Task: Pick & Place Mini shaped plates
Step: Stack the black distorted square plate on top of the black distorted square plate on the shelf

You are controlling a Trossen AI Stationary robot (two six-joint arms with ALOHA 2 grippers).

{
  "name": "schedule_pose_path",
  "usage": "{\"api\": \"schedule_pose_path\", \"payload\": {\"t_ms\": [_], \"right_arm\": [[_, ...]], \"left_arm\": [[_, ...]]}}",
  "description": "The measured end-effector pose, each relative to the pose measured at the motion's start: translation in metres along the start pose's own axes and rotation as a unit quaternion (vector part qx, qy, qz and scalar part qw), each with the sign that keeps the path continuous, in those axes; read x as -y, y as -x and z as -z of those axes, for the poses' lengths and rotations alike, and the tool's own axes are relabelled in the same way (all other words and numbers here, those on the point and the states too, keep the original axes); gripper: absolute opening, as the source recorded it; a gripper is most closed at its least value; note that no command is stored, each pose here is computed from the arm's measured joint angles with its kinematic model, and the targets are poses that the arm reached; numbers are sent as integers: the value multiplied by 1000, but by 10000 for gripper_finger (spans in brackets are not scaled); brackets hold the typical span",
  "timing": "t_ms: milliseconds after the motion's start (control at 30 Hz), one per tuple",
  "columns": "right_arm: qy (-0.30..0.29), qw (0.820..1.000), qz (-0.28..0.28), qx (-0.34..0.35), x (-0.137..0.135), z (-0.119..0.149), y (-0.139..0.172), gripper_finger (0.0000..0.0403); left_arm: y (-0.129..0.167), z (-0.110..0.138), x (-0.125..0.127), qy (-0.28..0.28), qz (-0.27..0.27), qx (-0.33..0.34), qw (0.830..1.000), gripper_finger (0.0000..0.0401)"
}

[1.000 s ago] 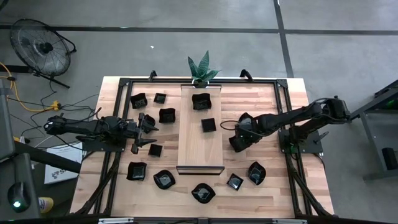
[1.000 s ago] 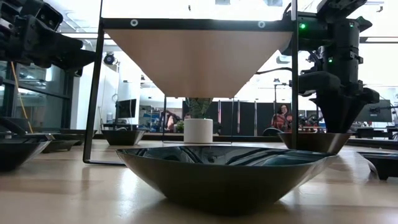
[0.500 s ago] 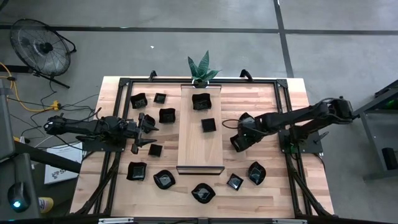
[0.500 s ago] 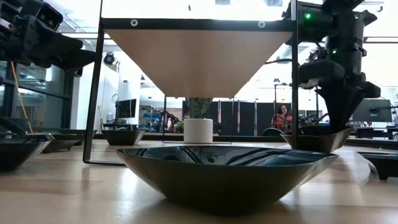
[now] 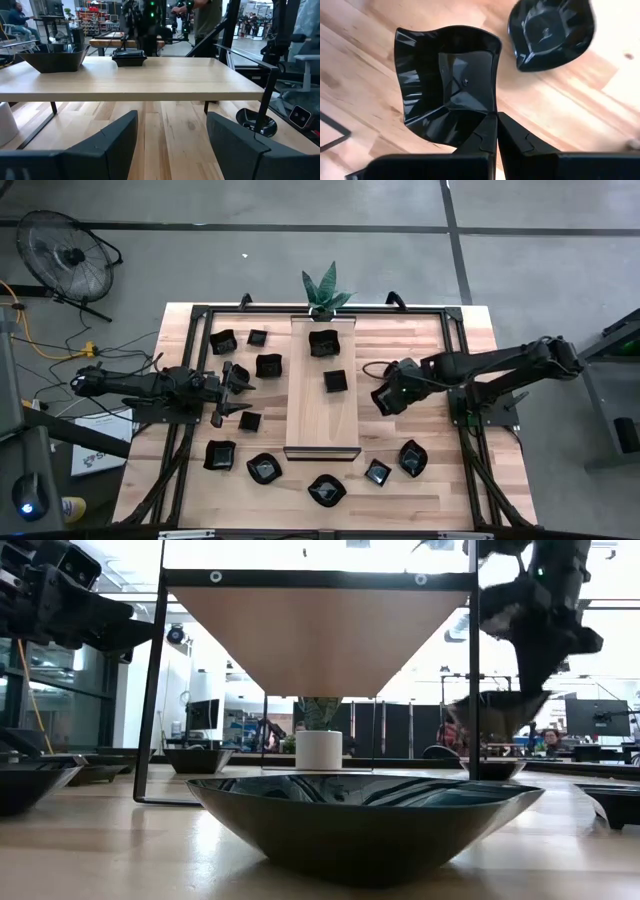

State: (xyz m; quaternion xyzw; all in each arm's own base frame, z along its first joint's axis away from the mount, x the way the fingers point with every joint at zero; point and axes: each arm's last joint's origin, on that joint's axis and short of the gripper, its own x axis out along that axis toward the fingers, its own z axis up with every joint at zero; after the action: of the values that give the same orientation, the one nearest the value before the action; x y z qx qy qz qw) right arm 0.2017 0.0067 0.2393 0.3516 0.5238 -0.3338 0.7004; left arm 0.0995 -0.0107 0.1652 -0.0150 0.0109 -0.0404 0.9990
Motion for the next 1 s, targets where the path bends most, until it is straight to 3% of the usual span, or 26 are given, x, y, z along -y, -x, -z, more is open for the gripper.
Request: {"api": "schedule_pose_path", "payload": {"t_ms": [333,567,1000], "right_arm": [[24,996,-30,80,-15,-23,63,0],[38,989,-45,135,-30,-55,92,0],[24,979,-62,190,-57,-127,109,0]], "left_arm": [[0,0,0,0,0,0,1000,234],[0,0,0,0,0,0,1000,234],[0,0,0,0,0,0,1000,234]]}}
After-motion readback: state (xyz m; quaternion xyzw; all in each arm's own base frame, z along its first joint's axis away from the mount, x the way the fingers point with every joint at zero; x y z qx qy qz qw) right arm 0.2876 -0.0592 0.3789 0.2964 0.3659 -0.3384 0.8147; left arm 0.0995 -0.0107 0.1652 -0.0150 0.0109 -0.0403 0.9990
